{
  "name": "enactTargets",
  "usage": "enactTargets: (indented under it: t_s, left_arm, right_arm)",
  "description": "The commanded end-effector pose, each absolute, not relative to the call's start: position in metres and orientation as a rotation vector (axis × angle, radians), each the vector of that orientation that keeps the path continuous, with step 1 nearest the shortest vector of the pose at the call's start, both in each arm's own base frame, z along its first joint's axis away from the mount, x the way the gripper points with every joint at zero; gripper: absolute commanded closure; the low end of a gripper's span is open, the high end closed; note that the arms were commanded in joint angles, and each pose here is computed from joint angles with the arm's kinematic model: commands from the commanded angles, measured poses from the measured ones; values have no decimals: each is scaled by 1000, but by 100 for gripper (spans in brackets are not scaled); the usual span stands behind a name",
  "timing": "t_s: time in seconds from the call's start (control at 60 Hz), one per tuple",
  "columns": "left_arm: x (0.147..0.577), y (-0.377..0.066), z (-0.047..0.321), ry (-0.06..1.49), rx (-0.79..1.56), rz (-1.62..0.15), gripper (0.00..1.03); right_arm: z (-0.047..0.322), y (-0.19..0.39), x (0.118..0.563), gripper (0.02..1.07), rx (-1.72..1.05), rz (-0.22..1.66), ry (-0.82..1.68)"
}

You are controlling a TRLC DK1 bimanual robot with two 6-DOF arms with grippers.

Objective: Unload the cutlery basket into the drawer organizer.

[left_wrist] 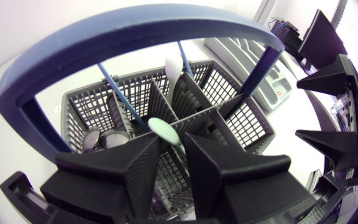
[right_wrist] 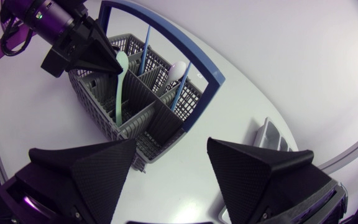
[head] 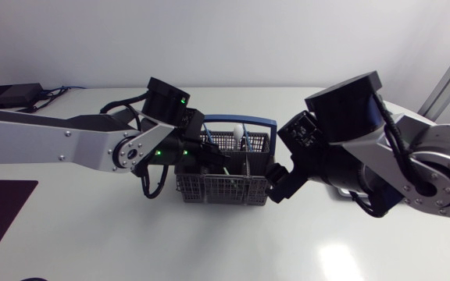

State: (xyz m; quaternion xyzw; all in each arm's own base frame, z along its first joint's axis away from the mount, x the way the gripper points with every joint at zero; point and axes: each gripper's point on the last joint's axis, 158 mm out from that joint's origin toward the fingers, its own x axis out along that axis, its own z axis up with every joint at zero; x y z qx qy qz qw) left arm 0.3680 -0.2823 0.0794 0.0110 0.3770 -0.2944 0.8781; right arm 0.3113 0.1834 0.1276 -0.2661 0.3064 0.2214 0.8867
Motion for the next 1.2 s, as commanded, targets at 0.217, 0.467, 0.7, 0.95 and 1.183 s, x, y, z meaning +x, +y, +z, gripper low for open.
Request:
enactTargets:
  t_s: [0.217,0.467,0.7,0.95,1.183]
  left_arm:
    - [376,-291,88,761,40,-578,72]
    - [382,-290,80,779,55,-551,72]
    - [385,-281,77,798,54,-529,72]
    - [387,-271,73,816,49,-504,72]
    - [388,-272,69,812,70,-483,90]
  right_arm:
    - [108,187,304,24,-580,483,673]
    - [106,189,304,24,-583,488,675]
    - [104,190,303,24,-590,493,680]
    - [102,191,301,24,-593,497,683]
    - [100,193,299,24,-599,507,683]
